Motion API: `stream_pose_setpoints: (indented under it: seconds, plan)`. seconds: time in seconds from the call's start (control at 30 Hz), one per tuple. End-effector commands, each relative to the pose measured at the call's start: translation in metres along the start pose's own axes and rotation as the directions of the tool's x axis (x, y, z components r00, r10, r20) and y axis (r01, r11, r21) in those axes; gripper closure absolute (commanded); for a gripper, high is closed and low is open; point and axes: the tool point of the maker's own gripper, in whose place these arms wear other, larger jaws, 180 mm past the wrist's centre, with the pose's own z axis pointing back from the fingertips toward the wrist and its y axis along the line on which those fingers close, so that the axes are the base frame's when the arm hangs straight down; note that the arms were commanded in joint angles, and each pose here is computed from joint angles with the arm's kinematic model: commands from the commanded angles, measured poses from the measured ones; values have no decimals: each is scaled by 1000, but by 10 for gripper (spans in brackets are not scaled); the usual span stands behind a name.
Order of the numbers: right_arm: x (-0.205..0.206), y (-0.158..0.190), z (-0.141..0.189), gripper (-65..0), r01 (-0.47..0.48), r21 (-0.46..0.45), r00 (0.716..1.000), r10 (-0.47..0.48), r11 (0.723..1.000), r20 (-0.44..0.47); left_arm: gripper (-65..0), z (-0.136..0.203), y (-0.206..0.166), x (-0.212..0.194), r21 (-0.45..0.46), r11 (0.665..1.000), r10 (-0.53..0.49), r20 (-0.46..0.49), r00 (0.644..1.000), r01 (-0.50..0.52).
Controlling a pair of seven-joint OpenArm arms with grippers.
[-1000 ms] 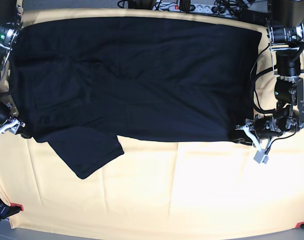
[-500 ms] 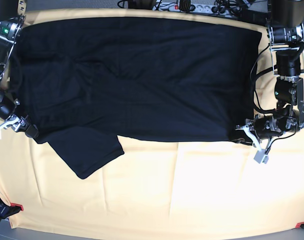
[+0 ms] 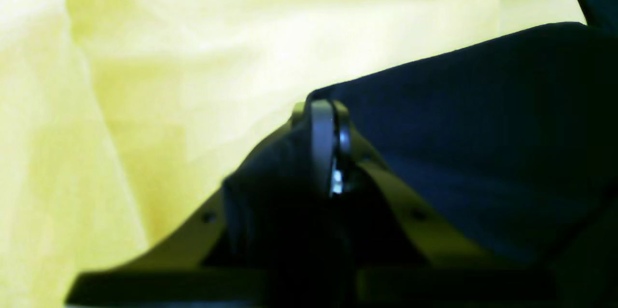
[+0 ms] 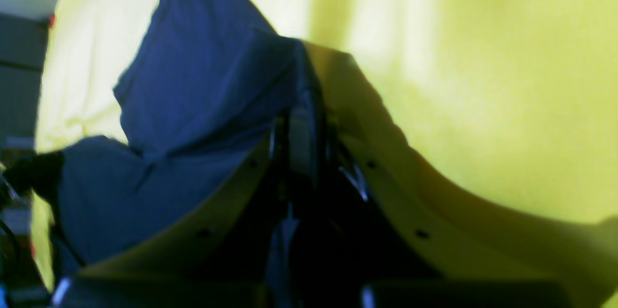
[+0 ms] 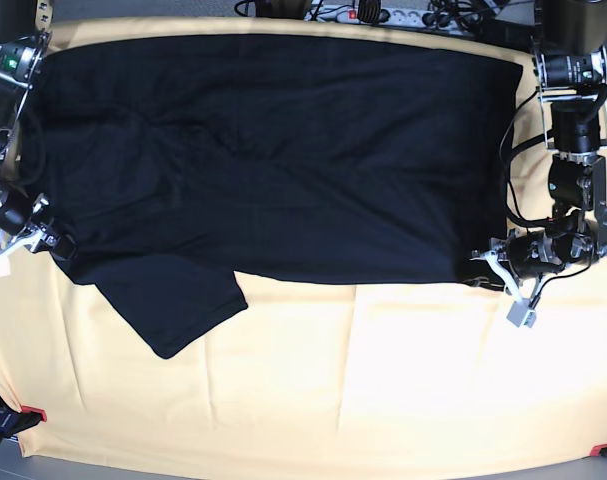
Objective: Fold the T-shirt properly
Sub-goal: 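Lower the right gripper to the shirt's opposite end and grasp it, then fold the shirt's long edge over with both grippers, narrowing the strip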
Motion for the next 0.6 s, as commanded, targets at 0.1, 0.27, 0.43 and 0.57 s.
stream_pose_setpoints:
  seconds: [0.1,0.27,0.43,0.57]
  plan:
    - [52,4,19,-25,-69,-16,994,70,997,79,0,12,3,27,10,1000,-26,66,997,26]
    - [81,10,30,-25,-105,-24,988,107,994,112,0,12,-5,35,-34,999,-1,102,995,4]
    - [95,15,37,0,-105,-5,984,105,994,143,0,14,-14,41,-83,996,-31,129,991,42]
    - [91,16,36,0,-102,2,987,101,995,125,0,16,-16,51,-83,995,-51,151,987,64]
